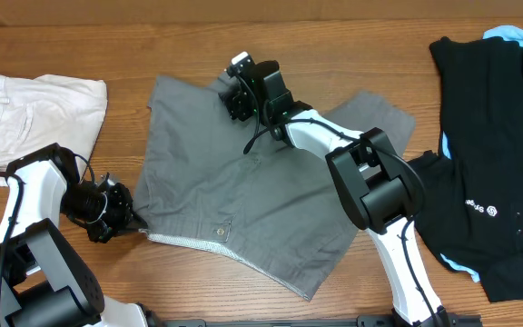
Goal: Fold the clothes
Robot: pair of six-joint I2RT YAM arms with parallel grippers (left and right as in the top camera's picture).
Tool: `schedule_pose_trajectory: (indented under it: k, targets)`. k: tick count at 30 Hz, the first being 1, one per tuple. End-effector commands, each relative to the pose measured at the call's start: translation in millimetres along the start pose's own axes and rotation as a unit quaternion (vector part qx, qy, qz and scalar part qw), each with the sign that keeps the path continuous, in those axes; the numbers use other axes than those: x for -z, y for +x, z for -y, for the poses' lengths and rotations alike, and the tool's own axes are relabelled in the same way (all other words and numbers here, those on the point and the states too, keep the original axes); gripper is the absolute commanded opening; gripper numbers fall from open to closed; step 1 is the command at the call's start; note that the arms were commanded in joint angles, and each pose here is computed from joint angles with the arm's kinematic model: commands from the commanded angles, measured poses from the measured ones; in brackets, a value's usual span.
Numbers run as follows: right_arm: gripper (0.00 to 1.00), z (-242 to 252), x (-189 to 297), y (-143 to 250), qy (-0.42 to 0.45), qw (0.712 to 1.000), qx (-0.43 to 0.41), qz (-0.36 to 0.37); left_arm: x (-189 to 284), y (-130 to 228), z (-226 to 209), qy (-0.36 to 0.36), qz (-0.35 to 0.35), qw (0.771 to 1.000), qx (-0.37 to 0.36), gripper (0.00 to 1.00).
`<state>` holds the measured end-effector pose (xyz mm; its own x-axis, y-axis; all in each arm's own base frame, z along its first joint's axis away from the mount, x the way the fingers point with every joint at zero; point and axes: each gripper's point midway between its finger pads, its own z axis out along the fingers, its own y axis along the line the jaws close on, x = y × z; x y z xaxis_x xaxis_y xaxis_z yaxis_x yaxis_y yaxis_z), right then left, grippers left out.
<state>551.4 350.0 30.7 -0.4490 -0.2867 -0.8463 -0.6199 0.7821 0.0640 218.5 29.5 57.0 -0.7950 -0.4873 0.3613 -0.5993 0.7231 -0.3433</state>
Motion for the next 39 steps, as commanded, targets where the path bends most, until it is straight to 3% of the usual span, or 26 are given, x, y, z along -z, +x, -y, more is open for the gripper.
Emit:
schedule_pose_trajectory:
  k: [1,8,10,18,29,35,39]
  targets:
    - [0.66,8,-2,-13,0.017,1.0,-0.008,0.016,2,0,6,0.007,0.007,1.0,-0.017,0.04]
    - [0.43,12,-2,-8,0.03,0.999,-0.032,0.007,2,0,6,0.008,0.007,1.0,-0.017,0.04]
    - [0.28,12,-2,-6,0.03,0.999,-0.034,0.003,2,0,6,0.008,0.007,1.0,-0.017,0.04]
    - [0.04,18,-1,2,0.035,0.999,-0.039,-0.013,2,0,6,0.007,0.007,1.0,-0.017,0.04]
    - [0.04,58,6,6,0.089,0.992,-0.093,-0.014,2,0,6,0.007,0.007,1.0,-0.017,0.04]
    - [0.04,129,39,-38,0.184,0.973,-0.133,0.036,2,-3,7,0.011,0.012,1.0,-0.019,0.04]
    - [0.04,195,76,-63,0.25,0.955,-0.153,0.041,4,-15,23,0.054,0.036,0.997,-0.034,0.04]
